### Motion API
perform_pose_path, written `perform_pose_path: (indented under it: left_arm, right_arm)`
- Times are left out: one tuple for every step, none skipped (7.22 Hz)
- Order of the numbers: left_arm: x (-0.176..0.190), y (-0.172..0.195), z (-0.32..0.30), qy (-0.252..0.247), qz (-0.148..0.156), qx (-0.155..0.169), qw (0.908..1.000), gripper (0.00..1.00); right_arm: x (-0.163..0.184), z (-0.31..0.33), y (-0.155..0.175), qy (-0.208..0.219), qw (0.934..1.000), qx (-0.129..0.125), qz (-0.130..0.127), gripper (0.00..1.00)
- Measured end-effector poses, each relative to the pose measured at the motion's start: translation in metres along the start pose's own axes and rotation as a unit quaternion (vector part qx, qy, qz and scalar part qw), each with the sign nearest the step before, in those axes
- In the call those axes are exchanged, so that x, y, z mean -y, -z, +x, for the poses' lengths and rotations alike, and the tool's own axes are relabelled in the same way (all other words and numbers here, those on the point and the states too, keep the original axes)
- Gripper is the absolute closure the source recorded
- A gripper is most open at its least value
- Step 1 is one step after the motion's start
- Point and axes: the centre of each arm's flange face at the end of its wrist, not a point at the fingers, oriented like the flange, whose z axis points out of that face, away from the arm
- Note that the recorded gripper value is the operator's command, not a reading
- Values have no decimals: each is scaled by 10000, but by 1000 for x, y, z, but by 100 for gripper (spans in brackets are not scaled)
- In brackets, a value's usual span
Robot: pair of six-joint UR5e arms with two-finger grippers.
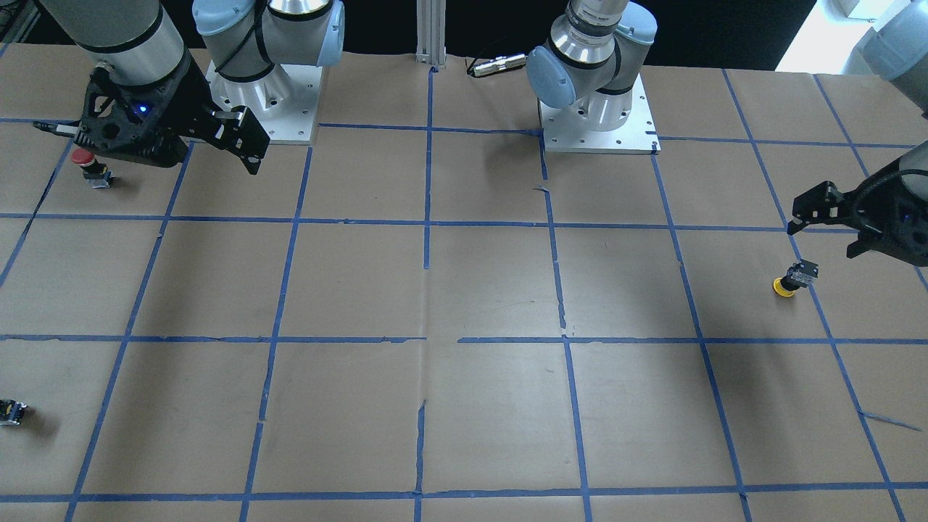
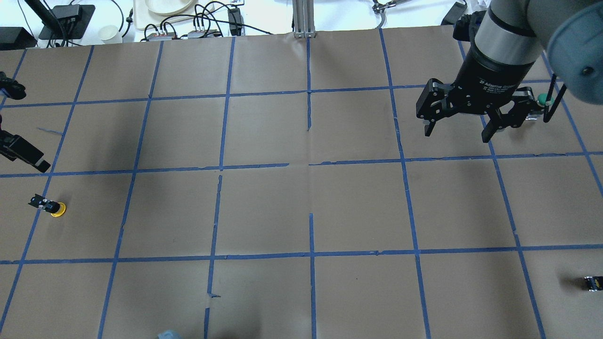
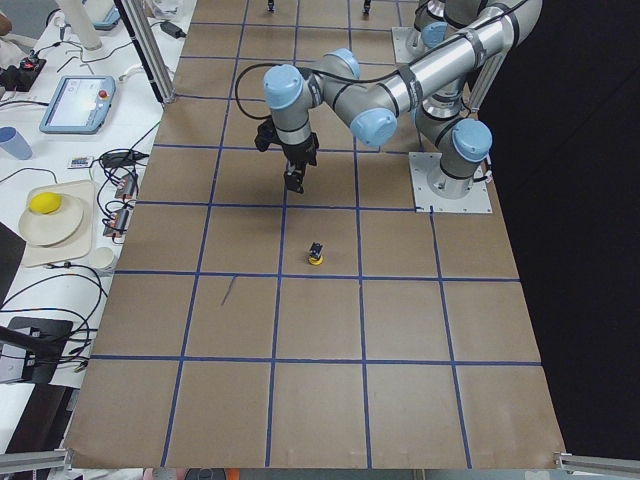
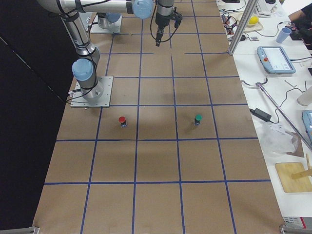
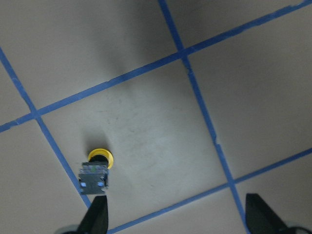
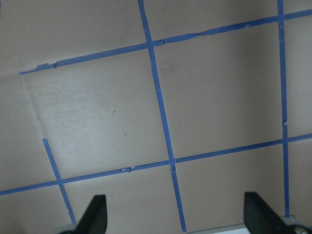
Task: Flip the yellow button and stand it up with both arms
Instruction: 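Close the left gripper on the yellow button's base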
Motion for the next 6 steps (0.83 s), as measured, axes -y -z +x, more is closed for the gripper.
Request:
perform_pose_path:
  left_arm:
    - [-9,-22,-24,-166,74,100,9998,1]
    - [-17,-47,-42,-278,150,242,9992,1]
    - [-25,-70,-51,-332,192,338,9987,1]
    - [-32,-91,-52,-369,213,396,9983,1]
    - [-38,-106,-50,-361,217,419,9982,1]
    - [-42,-117,-47,-334,205,393,9985,3]
  right_arm:
    - [0,0,0,0,10000,1,-1,0]
    - [0,0,0,1,10000,2,-2,0]
    - [0,0,0,2,10000,2,-3,0]
    - [0,0,0,3,10000,0,-3,0]
    - [0,0,0,4,10000,-5,-2,0]
    - [0,0,0,3,10000,-8,-2,0]
